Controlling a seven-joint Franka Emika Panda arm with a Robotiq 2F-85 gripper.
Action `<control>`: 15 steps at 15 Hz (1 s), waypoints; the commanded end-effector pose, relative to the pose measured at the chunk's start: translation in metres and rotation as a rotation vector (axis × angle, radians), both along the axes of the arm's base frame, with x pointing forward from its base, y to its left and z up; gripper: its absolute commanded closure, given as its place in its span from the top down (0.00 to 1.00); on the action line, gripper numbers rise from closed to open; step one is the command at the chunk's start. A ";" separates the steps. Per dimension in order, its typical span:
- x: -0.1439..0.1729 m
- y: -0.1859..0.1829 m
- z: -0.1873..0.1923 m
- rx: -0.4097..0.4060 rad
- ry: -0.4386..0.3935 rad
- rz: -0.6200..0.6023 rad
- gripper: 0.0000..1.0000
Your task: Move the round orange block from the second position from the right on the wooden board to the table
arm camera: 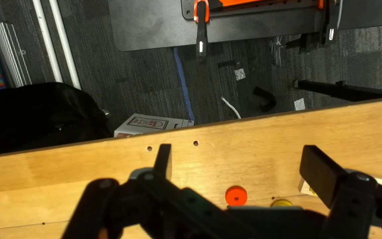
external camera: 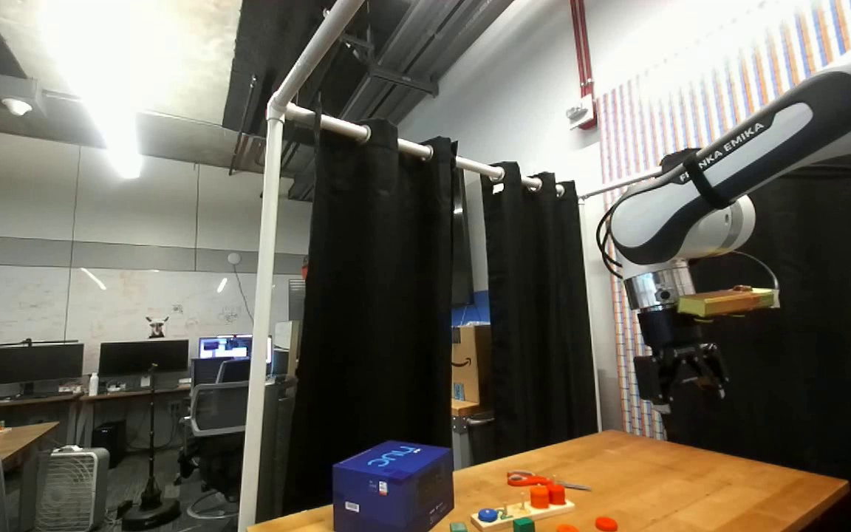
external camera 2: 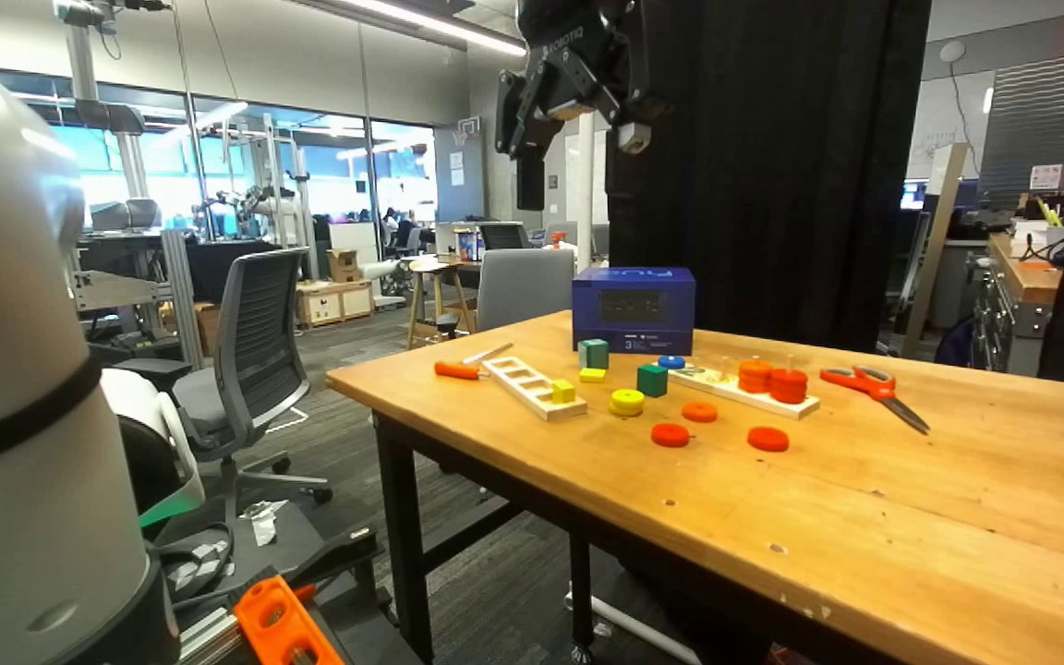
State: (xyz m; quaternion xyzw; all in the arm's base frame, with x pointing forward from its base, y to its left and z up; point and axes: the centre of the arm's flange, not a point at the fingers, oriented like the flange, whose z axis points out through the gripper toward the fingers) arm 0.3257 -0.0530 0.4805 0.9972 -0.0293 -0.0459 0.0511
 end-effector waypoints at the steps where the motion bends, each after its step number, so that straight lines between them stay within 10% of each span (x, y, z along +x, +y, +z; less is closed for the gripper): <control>1: 0.002 0.001 0.000 0.005 0.006 -0.012 1.00; 15: 0.111 0.026 0.072 0.244 -0.092 -0.642 1.00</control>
